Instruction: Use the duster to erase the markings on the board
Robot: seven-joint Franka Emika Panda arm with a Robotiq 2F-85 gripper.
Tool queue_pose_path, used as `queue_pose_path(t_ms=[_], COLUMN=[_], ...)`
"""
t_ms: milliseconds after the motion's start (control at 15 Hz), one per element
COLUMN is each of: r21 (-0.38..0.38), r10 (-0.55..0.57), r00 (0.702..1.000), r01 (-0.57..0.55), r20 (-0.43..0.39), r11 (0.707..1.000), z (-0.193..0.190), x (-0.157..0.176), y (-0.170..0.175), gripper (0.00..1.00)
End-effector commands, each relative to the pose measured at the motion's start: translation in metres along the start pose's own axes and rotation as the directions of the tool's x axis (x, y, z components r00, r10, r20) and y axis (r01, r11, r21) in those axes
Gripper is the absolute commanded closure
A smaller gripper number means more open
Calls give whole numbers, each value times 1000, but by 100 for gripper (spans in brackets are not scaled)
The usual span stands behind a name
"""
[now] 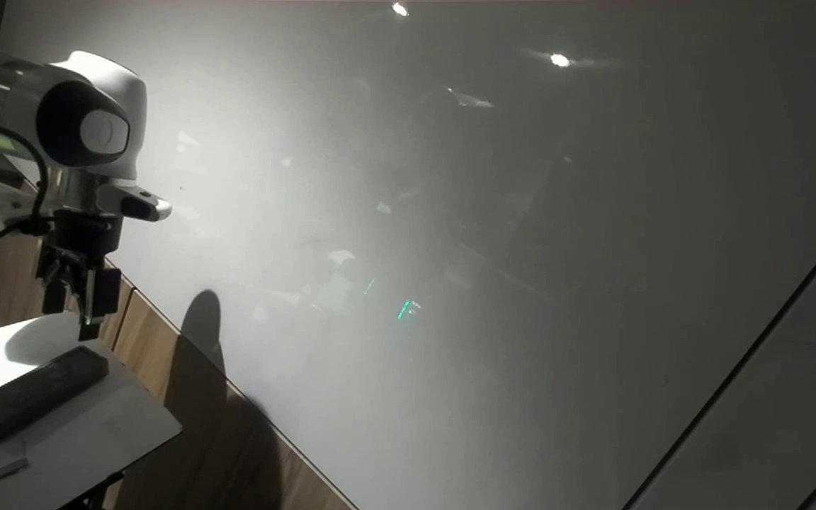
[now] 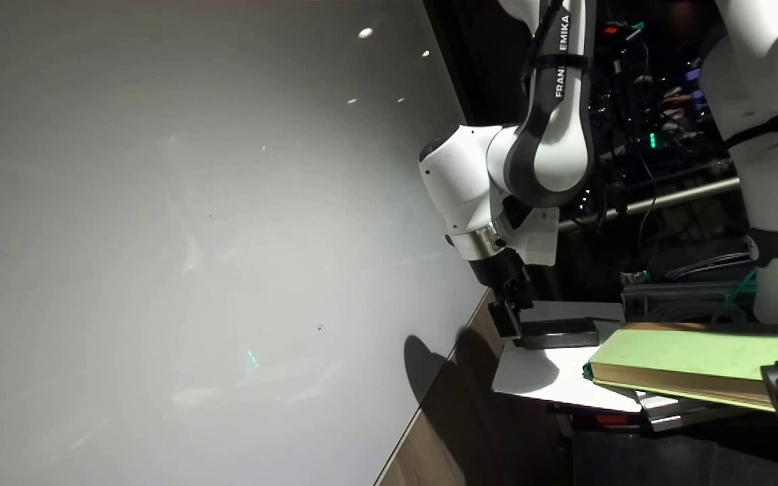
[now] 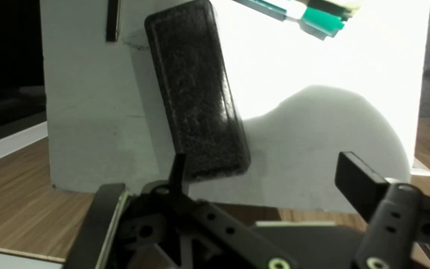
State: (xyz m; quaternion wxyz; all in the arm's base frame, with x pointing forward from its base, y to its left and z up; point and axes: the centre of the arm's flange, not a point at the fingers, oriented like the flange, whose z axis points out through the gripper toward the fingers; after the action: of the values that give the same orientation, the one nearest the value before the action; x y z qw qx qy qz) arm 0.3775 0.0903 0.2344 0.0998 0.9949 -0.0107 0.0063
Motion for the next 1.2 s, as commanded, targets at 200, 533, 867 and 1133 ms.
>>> queue_pose_path(t_ms=[200,533,867,1133], r21=[42,-1,15,2], r10=[-30,-77,-120,-112], r00=[992,985,984,983], r01=[35,78,123,114], r20=[-122,-153,-131,-144], r11=[999,997,992,994], z=[-114,-186,-225,-218], x=[-42,-55,-86,-79], y=[8,9,8,7], gripper=[0,0,0,0])
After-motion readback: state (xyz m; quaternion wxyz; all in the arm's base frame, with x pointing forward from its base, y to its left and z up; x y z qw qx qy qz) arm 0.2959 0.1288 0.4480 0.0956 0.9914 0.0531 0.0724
